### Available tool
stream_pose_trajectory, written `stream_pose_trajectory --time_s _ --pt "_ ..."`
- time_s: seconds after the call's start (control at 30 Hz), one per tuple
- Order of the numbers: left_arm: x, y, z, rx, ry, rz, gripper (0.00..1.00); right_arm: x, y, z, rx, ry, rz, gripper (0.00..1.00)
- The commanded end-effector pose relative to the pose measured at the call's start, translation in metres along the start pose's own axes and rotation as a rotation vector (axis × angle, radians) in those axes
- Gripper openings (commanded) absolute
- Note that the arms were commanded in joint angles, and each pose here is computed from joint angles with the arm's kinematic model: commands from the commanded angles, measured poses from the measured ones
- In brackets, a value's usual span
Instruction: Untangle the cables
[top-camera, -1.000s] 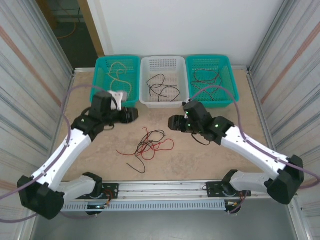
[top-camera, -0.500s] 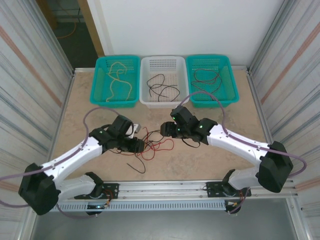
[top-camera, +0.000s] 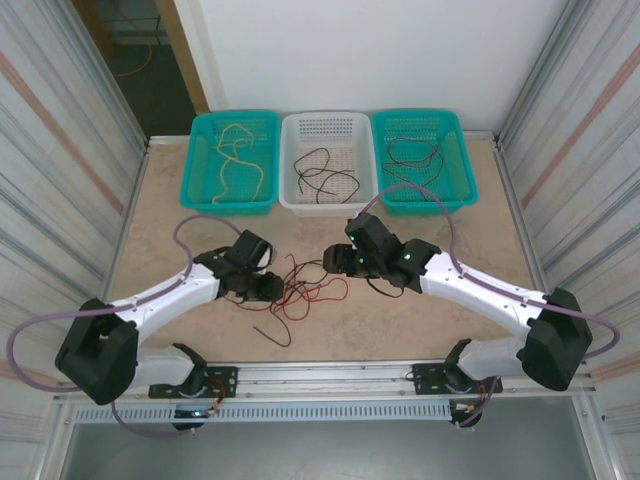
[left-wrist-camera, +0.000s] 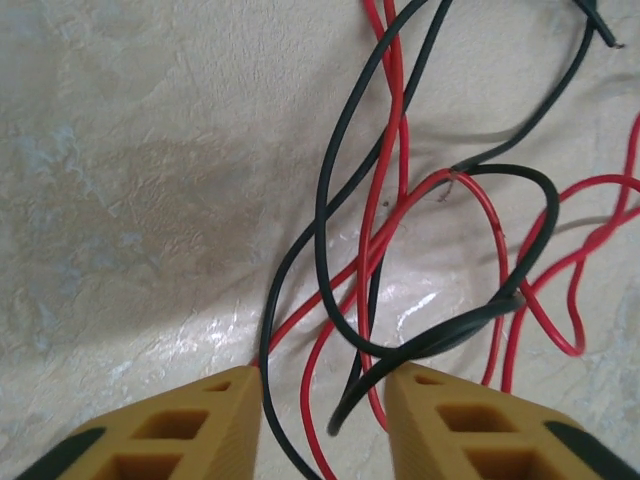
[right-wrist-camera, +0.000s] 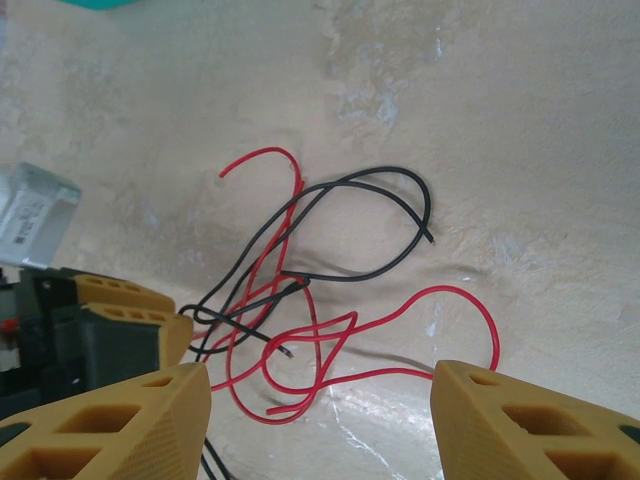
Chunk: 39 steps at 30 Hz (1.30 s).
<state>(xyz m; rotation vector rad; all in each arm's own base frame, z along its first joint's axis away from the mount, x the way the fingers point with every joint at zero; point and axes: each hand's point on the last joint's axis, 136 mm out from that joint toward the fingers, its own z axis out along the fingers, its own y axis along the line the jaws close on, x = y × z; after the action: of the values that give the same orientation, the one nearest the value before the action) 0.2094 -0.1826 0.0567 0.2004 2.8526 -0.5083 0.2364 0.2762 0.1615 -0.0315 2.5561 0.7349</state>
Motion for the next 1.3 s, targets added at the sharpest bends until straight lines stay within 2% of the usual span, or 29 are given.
stream_pose_trajectory --time_s 0.0,0.07,0.17,0.33,0.53,0.67,0.93,1.27 --pt "-0.005 0.0 0.01 0.006 -0.006 -0.008 0.32 -0.004 0.002 -0.007 -0.004 -0.033 0.019 0.59" --pt "-0.006 -0.002 0.013 0.012 -0.002 -0.01 0.27 -0.005 0.002 -0.009 -0.005 -0.039 0.019 0.59" --pt "-0.01 -0.004 0.01 0.02 -0.016 -0.015 0.14 -0.006 0.001 -0.012 -0.005 -0.049 0.018 0.59" --pt "-0.028 -0.02 -0.026 0.042 -0.115 0.018 0.0 -0.009 0.001 -0.017 -0.008 -0.061 0.009 0.59" --pt "-0.065 -0.053 -0.11 0.129 -0.336 0.091 0.0 -0.016 0.02 -0.025 -0.092 -0.085 -0.024 0.6" --pt "-0.081 -0.083 -0.153 0.228 -0.409 0.178 0.0 -0.018 0.036 -0.028 -0.146 -0.084 -0.049 0.62" --pt "-0.097 -0.118 -0.208 0.342 -0.504 0.284 0.0 -0.022 0.063 -0.032 -0.227 -0.097 -0.083 0.67" --pt "-0.098 -0.152 -0.26 0.47 -0.581 0.437 0.0 -0.055 0.068 -0.054 -0.262 -0.184 -0.051 0.69"
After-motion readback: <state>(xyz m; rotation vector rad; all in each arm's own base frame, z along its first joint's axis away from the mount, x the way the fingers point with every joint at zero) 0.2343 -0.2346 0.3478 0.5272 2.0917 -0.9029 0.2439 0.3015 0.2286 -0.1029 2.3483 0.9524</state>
